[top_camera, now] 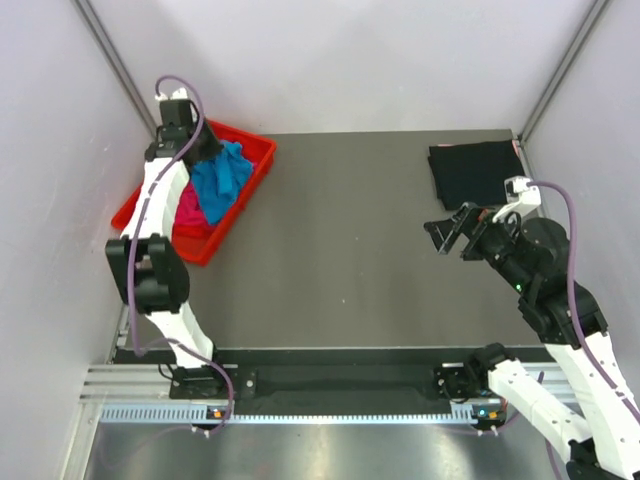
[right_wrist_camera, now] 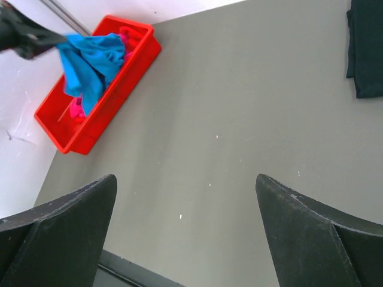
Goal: Fold and stack the t-shirts
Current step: Grab the tshirt from the pile, then move the tshirt to the center of the board
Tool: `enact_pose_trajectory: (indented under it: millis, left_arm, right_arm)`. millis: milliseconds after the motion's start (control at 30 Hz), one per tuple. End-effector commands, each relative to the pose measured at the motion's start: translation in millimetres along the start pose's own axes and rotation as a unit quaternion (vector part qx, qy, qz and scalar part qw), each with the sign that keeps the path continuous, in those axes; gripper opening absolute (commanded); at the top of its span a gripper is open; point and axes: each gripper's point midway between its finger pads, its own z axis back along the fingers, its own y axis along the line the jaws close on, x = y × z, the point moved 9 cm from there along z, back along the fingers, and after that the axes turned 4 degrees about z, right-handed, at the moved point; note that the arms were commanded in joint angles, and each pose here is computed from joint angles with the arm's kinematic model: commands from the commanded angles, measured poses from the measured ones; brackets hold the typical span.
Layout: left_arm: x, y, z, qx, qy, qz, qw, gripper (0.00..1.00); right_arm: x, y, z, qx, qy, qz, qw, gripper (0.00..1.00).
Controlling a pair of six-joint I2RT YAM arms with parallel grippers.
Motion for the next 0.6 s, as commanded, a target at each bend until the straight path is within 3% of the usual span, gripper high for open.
enact_pose_trajectory:
  millis: [0,100,200,267,333,400,433,500,567]
  left_arm:
    - [55.3,-89.1,133.3,-0.22,-0.129,-0.033,0.966,0.0]
    - [31.5,-132.8,184.3,-0.341,-0.131,-0.028,0.93,0.0]
    - [-15.9,-171.3,220.4,-0.426,-0.078,-0.051,0.9,0.0]
    - [-59.0,-189.6,238.0,-0.481,-0.016,-0.068,0.874,0.0]
    - [-101.1,-191.3,240.0,-0.499,0.05,-0.076,0.862,0.0]
    - [-122.7,-181.7,247.4,-0.498,0.065,-0.07,0.862,0.0]
    - [-156.1,-166.3,231.8,-0.474,0.103,-0.071,0.872,0.0]
    - [-176.6,-144.8,223.8,-0.446,0.106,-0.063,0.887,0.0]
    - [-214.1,-112.1,202.0,-0.391,0.143,-0.061,0.907,0.08]
  right_arm:
    - [14.9,6.4,7.8,0.01,-0.033,0.008,0.999,1.0]
    - [15.2,0.9,9.6,-0.022,-0.052,-0.01,0.998,1.0]
    - [21.7,2.7,8.0,-0.024,-0.058,-0.007,0.998,1.0]
    - [28.2,4.0,10.4,-0.035,-0.051,-0.002,0.998,1.0]
    - [31.1,3.0,6.5,-0.054,-0.039,-0.006,0.998,1.0]
    - [30.7,3.4,8.7,-0.062,-0.026,-0.014,0.998,1.0]
    - [29.2,3.9,9.0,-0.061,-0.021,-0.024,0.998,1.0]
    - [18.4,1.1,8.7,-0.063,-0.003,-0.034,0.997,1.0]
    - [4.3,-1.1,6.9,-0.059,0.02,-0.049,0.997,1.0]
